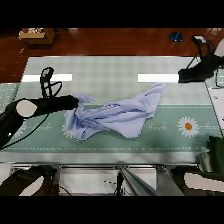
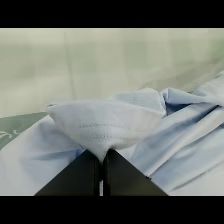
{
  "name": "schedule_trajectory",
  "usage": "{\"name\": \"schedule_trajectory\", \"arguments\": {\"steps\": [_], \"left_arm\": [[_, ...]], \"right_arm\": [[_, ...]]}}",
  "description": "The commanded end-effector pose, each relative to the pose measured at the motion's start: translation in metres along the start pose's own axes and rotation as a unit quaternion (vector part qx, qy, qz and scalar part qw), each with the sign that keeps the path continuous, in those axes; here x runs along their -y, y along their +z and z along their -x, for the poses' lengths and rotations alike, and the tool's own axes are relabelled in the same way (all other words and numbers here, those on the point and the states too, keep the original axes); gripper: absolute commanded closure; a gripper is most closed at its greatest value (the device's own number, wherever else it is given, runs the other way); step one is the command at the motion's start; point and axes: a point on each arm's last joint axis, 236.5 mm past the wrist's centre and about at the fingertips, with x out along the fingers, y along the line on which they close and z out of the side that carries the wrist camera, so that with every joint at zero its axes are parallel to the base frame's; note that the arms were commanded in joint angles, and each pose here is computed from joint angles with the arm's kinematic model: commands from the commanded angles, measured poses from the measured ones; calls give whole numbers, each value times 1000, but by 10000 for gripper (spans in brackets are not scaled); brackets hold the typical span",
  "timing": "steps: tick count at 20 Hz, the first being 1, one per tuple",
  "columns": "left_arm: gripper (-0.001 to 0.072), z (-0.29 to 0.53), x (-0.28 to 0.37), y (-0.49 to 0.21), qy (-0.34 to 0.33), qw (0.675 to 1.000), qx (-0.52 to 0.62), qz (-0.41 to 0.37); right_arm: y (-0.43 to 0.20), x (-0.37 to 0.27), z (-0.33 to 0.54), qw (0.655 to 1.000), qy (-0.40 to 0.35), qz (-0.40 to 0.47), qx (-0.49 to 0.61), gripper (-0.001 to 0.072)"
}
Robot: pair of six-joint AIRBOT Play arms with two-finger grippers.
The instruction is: Fold the shirts.
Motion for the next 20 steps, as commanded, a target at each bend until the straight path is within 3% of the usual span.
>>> {"name": "schedule_trajectory", "arguments": {"steps": [1,3,5,8,20], "left_arm": [[681,9,4,7,-3,1000,16,-7],[681,13,6,9,-5,1000,22,-10],[681,15,7,10,-6,999,24,-23],[681,15,8,5,-7,1000,13,-24],[681,15,9,-2,-10,999,-1,-37]], "right_arm": [[-80,-28,-10,985,123,-69,-101,273],[-127,-57,-22,968,190,-84,-138,271],[-153,-94,-30,950,258,-102,-141,187],[-164,-134,-46,934,307,-142,-117,187],[-200,-201,-85,945,277,-119,-127,188]]}}
